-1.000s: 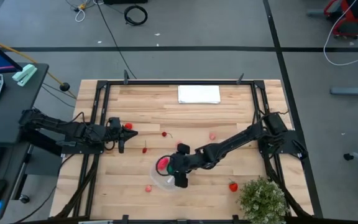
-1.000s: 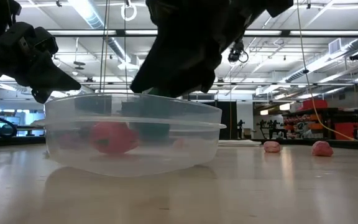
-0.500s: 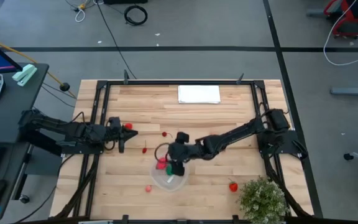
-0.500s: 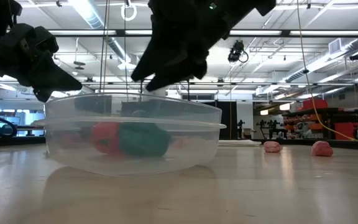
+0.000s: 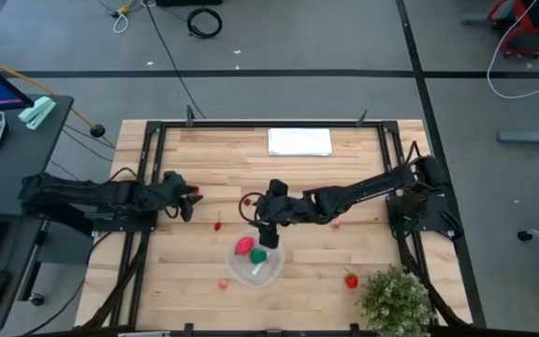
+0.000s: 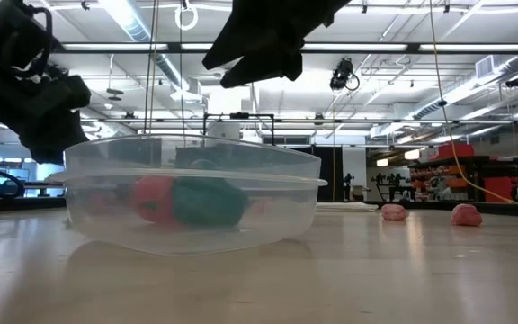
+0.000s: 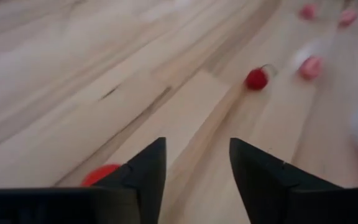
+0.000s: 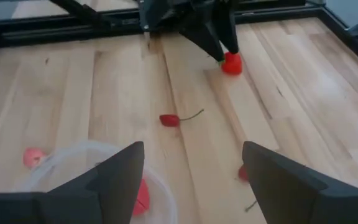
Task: Pick and placing Produce into tupperware
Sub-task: Put the red strawberry into the transparent bin
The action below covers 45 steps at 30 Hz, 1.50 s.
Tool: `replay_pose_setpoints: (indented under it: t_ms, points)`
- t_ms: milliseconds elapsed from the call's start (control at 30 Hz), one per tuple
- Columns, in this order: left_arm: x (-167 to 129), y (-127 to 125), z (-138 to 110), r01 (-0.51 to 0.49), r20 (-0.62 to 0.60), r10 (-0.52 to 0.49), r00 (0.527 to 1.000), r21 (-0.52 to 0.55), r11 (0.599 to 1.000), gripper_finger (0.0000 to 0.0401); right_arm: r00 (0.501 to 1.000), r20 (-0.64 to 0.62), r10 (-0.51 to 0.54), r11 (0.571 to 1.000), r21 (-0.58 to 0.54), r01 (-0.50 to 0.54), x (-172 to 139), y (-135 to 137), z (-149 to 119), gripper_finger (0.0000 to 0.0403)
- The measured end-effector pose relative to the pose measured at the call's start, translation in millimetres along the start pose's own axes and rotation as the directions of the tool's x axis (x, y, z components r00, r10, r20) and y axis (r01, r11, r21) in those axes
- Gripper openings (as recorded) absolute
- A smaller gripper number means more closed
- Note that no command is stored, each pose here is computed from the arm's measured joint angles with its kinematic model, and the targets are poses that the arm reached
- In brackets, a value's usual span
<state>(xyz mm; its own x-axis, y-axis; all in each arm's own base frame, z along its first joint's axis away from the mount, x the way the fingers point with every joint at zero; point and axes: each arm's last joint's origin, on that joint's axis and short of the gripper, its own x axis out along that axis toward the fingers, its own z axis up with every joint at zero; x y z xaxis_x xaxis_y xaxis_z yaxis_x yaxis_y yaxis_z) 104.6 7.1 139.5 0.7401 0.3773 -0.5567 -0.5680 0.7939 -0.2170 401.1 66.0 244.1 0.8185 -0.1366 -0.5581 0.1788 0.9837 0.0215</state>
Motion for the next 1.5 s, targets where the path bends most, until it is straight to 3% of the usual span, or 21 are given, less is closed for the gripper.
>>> replay_pose_setpoints:
  t_ms: [233, 400, 600, 767, 867, 1167, 1500]
  points:
    - [8.6, 3.6, -5.6, -0.092, -0.085, 0.085, 0.993, -0.088, 0.992, 0.0192, 1.0, -0.01, -0.002, 1.0, -0.006, 0.002, -0.3, -0.3, -0.8, 0.0281]
    - [10.9, 2.7, -6.9, -0.11, -0.129, 0.101, 0.987, -0.071, 0.991, 0.0168, 1.0, -0.01, -0.006, 1.0, -0.014, 0.006, 0.1, -2.1, -0.5, 0.0282]
    - [-3.4, -7.1, 20.7, -0.112, -0.127, 0.103, 0.987, -0.069, 0.991, 0.0144, 1.0, -0.018, -0.008, 1.0, -0.016, 0.008, 0.1, -2.2, -1.3, 0.0282]
    - [-29.5, -8.5, 44.1, -0.206, -0.245, 0.194, 0.95, -0.024, 0.978, 0.0139, 1.0, -0.027, -0.01, 1.0, -0.019, 0.009, 0.1, -2.4, -2.2, 0.0282]
    - [-34.4, -9.4, 48.6, -0.22, -0.264, 0.2, 0.944, -0.049, 0.974, 0.0147, 0.999, -0.036, -0.011, 1.0, -0.022, 0.011, 0.0, -2.5, -3.0, 0.0282]
    - [-22.9, -6.1, 32.4, -0.292, -0.345, 0.252, 0.904, -0.071, 0.954, 0.015, 0.999, -0.044, -0.01, 1.0, -0.004, 0.01, 0.0, -2.4, -3.8, 0.0282]
    - [-10.0, -6.5, 27.8, -0.369, -0.41, 0.337, 0.848, 0.001, 0.93, 0.0145, 0.999, -0.05, -0.012, 1.0, -0.006, 0.012, -0.1, -2.6, -4.4, 0.0282]
